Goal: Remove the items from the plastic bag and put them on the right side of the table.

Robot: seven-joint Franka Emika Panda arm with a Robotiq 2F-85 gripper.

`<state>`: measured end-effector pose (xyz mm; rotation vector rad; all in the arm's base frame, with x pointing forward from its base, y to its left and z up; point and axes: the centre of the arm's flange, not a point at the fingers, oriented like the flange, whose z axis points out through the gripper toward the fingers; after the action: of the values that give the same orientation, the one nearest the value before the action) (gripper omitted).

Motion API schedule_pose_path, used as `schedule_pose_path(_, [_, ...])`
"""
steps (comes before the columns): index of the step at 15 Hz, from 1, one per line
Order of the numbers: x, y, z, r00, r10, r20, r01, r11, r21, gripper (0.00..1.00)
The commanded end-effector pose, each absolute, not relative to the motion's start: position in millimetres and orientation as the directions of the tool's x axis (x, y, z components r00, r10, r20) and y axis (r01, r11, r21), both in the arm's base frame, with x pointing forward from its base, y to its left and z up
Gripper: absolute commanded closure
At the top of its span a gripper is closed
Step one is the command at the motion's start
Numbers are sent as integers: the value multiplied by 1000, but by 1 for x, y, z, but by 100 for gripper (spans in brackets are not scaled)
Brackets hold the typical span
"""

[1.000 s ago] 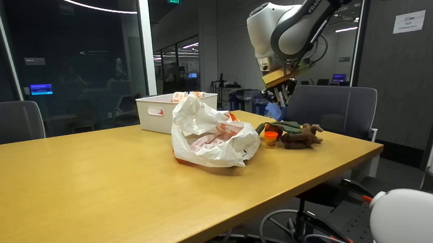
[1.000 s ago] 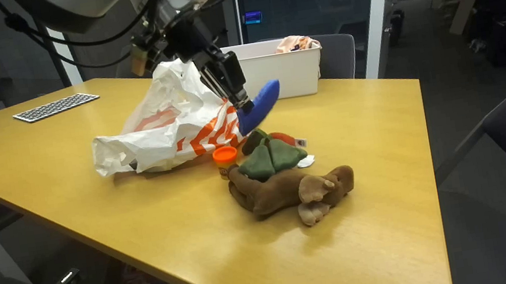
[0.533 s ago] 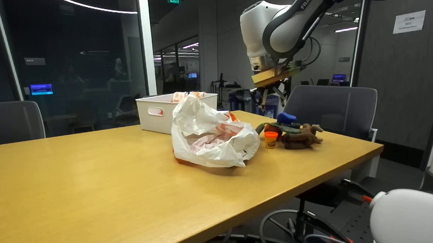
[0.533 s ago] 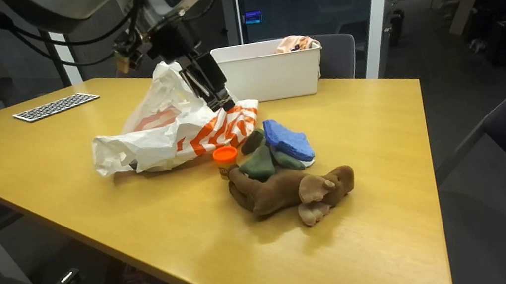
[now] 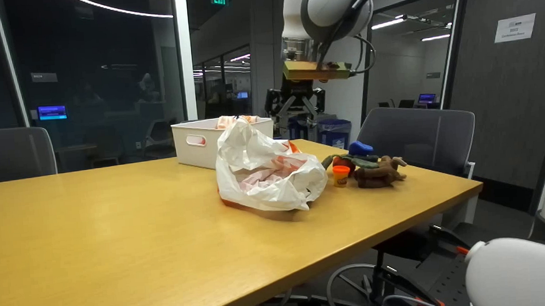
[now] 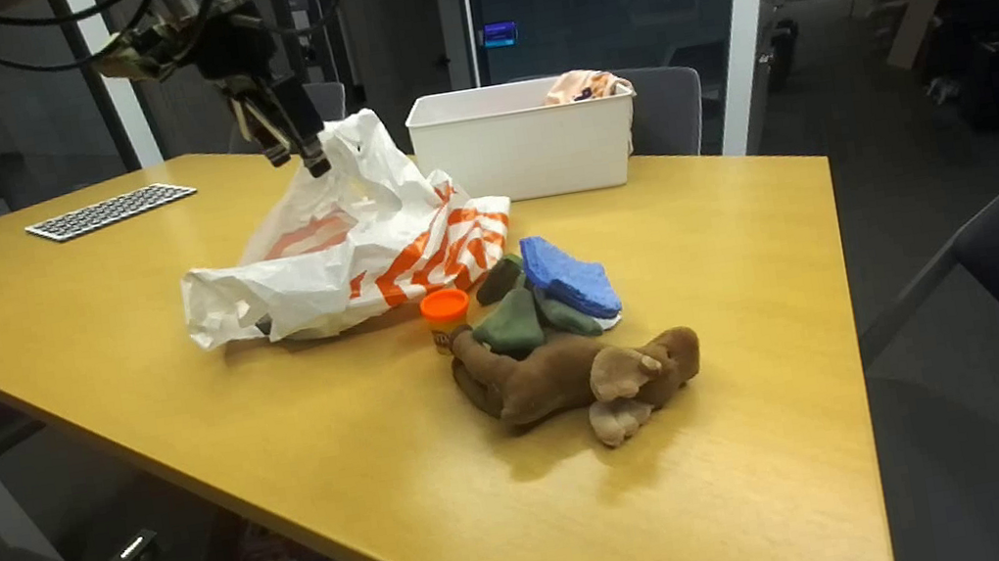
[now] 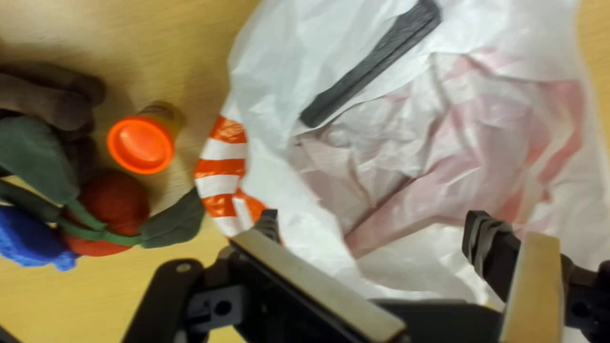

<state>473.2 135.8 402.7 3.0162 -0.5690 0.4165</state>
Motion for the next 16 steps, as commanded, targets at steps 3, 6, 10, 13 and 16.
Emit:
schedule_pose_path(3, [495, 211, 412, 975, -111, 194, -89, -989, -119, 0])
schedule_pose_path(6, [508, 224, 380, 992, -50, 120, -29, -985, -171, 0])
schedule_pose_path(10, [523, 219, 337, 997, -36, 69, -25, -988, -150, 0])
schedule_pose_path(13, [530, 203, 311, 995, -93, 25, -89, -985, -145, 0])
schedule_pose_path(16, [530, 179, 293, 982, -189, -24, -190, -971, -146, 0])
